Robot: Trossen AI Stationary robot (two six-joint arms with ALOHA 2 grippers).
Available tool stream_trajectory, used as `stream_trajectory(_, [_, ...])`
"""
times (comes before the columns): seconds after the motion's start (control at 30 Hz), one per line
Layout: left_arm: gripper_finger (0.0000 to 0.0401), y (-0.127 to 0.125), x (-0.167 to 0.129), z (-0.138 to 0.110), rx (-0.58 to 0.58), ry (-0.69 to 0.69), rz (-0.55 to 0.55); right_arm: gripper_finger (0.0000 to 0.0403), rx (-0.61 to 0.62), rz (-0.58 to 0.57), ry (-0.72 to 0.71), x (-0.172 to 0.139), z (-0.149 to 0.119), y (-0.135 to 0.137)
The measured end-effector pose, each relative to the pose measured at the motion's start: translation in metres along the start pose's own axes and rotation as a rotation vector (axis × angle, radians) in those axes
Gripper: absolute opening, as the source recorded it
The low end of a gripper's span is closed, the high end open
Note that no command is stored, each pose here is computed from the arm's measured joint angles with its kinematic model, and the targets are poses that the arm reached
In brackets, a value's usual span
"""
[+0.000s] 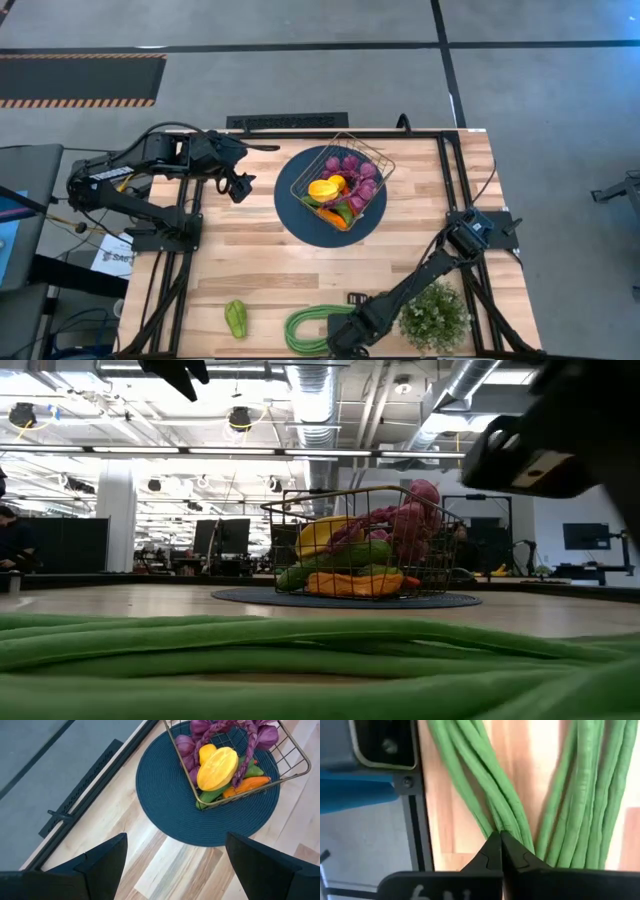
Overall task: Build produce basket
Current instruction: Put the string beans into the wire basket
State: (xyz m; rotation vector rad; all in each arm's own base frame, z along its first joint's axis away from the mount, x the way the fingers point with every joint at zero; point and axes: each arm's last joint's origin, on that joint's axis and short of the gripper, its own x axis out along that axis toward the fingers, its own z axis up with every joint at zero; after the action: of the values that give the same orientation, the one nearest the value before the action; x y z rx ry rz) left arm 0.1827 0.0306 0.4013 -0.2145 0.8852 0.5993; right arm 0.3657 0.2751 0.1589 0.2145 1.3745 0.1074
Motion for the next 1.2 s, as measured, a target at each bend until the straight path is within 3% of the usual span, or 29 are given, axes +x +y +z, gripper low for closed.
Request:
stream_trajectory(0.7, [0.0322, 0.001, 0.0, -0.003, 0.013, 0.03, 0.009, 0.0002, -0.1, -0.222, 0.095, -0.008, 0.029, -0.071])
stream_trajectory(0.9, [0.0322, 0.001, 0.0, -0.003, 0.022, 0.033, 0.01, 0.0004, -0.06, -0.241, 0.113, -0.013, 0.039, -0.094])
stream_trajectory(1.2, [0.0322, 0.001, 0.0, -0.003, 0.027, 0.035, 0.005, 0.0009, -0.067, -0.183, 0.025, -0.061, 0.034, -0.08])
